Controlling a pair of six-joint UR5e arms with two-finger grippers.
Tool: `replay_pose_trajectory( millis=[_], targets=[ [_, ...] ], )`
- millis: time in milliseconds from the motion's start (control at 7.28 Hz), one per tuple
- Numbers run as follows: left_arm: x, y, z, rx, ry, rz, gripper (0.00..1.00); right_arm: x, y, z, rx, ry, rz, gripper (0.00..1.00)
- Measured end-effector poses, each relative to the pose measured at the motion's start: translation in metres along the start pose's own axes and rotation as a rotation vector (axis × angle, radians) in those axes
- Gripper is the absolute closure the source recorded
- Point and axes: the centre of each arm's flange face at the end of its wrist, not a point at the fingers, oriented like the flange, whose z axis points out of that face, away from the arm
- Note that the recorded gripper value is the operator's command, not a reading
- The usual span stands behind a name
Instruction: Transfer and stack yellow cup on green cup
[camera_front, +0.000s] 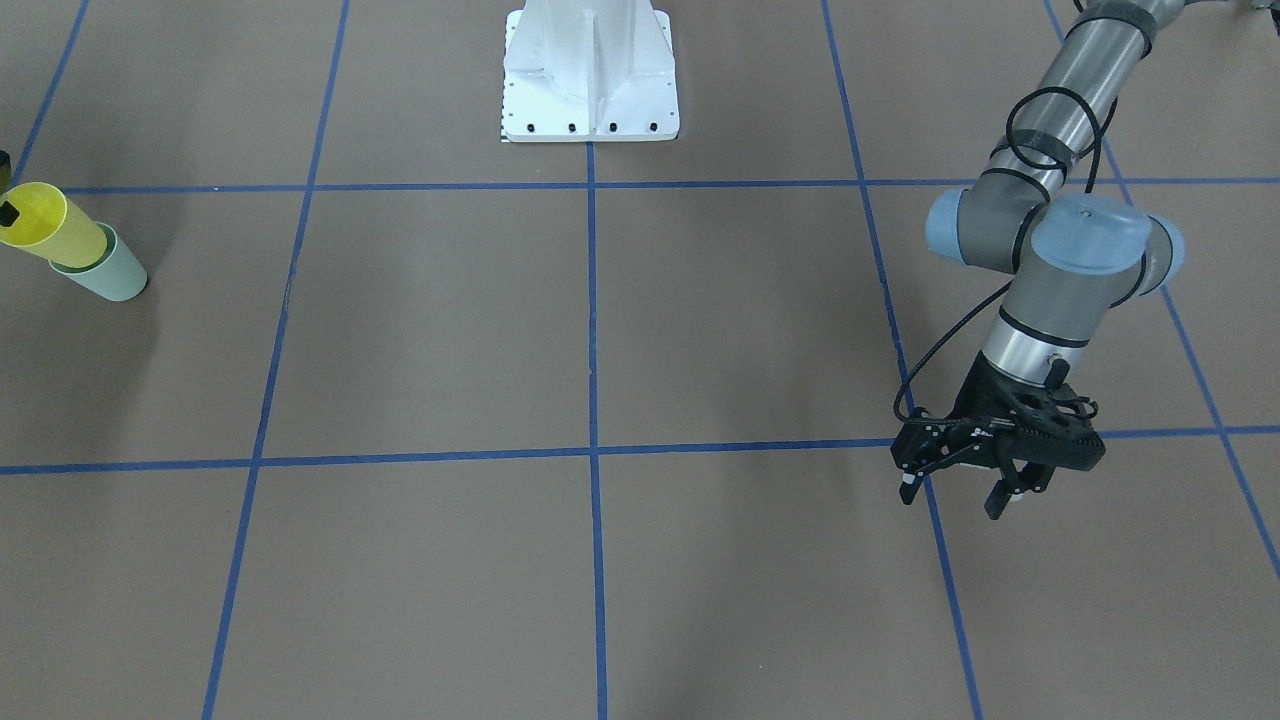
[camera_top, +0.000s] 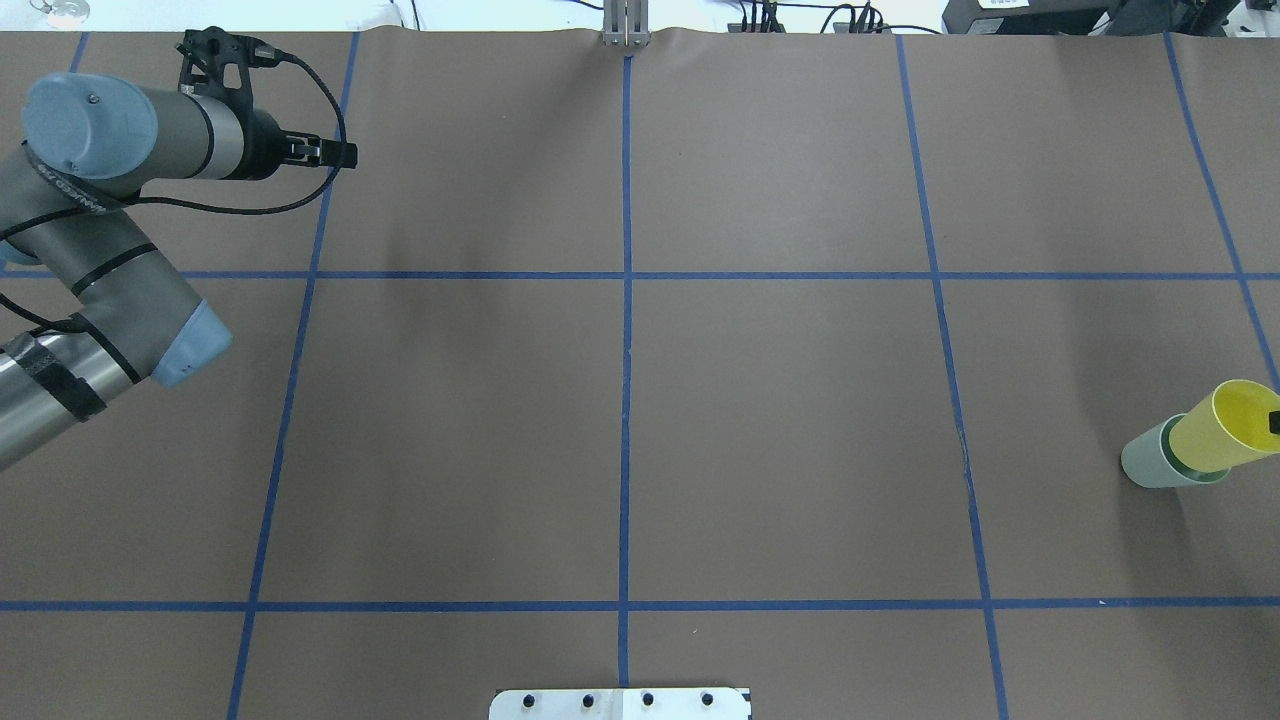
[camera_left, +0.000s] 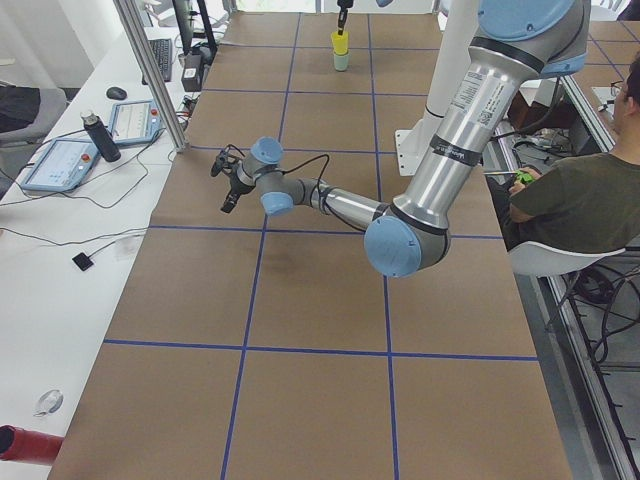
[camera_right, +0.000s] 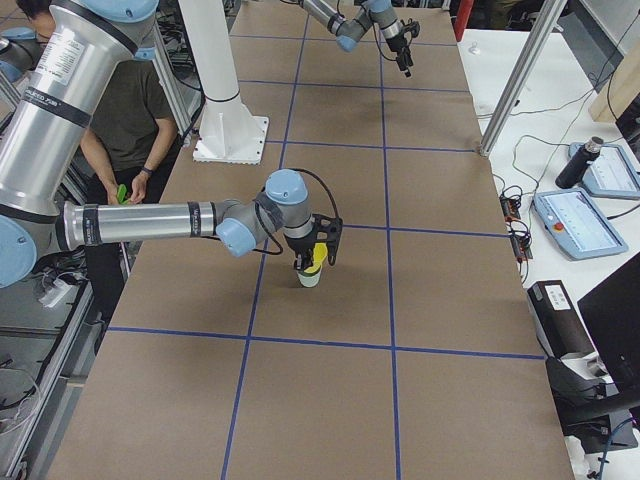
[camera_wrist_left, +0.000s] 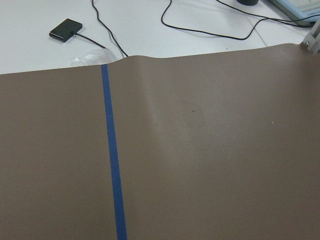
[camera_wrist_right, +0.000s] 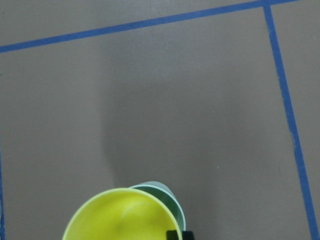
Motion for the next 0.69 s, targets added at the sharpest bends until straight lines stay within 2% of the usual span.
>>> replay_pose_trajectory(
  millis=[137, 275, 412, 687],
  targets=[
    [-0.0001, 0.0001, 0.0000, 0.000, 0.000, 0.000, 0.00, -0.0012, -0.0004, 0.0014, -0.002, 0.000, -0.001, 0.76],
    [-0.0002, 0.0001, 0.0000, 0.000, 0.000, 0.000, 0.00, -0.0017, -0.0002, 0.0026, -0.004, 0.000, -0.002, 0.43],
    [-0.0002, 0.0002, 0.0000, 0.000, 0.000, 0.000, 0.00, -0.0016, 0.0002, 0.0042, -0.008, 0.001, -0.003, 0.01],
    [-0.0001, -0.0002, -0.0001, 0.000, 0.000, 0.000, 0.00, -0.0020, 0.0006, 0.0059, -0.011, 0.001, -0.006, 0.00]
  ],
)
